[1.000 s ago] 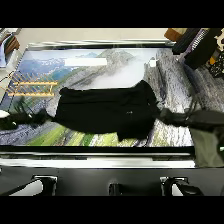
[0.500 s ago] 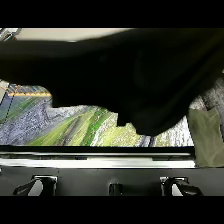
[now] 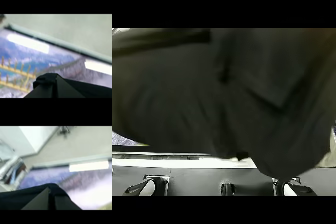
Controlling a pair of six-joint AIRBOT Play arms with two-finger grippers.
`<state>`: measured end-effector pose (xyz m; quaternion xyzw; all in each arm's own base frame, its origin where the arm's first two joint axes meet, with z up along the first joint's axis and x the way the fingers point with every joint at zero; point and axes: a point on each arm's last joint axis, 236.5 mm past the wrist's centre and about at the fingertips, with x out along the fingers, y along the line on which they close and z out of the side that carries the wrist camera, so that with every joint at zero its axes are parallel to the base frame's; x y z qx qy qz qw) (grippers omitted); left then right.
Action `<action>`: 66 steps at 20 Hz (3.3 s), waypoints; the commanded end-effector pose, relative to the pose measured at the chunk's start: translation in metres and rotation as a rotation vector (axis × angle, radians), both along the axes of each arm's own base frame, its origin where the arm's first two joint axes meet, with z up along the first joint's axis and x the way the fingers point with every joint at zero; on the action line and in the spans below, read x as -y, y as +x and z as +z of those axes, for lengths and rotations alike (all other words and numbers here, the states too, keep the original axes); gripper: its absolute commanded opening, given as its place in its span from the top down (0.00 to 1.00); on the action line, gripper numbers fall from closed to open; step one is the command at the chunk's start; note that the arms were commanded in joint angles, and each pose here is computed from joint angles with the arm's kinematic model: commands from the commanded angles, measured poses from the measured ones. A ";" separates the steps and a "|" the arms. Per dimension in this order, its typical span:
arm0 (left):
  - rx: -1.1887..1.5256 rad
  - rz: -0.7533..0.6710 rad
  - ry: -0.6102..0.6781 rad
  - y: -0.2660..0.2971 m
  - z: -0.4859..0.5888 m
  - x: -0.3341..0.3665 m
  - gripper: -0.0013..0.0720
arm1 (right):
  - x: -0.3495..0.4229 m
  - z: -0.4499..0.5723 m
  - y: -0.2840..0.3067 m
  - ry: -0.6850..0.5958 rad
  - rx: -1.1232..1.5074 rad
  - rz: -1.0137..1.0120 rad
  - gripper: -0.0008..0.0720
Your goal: Fold the clothes and pants, and hang the long-sleeved shirts on hangers.
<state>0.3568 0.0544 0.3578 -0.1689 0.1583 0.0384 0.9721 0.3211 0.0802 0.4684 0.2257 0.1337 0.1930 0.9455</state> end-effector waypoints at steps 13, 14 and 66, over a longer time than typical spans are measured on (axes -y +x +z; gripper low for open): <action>-0.591 -0.265 -0.029 0.261 -0.381 0.090 0.97 | 0.063 -0.461 0.253 0.124 -0.803 -0.089 0.94; -0.607 -0.253 -0.038 0.265 -0.386 0.090 0.97 | 0.065 -0.472 0.256 0.126 -0.812 -0.098 0.95; -1.072 -0.230 -0.527 -0.047 -0.388 0.058 0.09 | -0.005 -0.585 -0.098 0.190 -1.306 0.043 0.33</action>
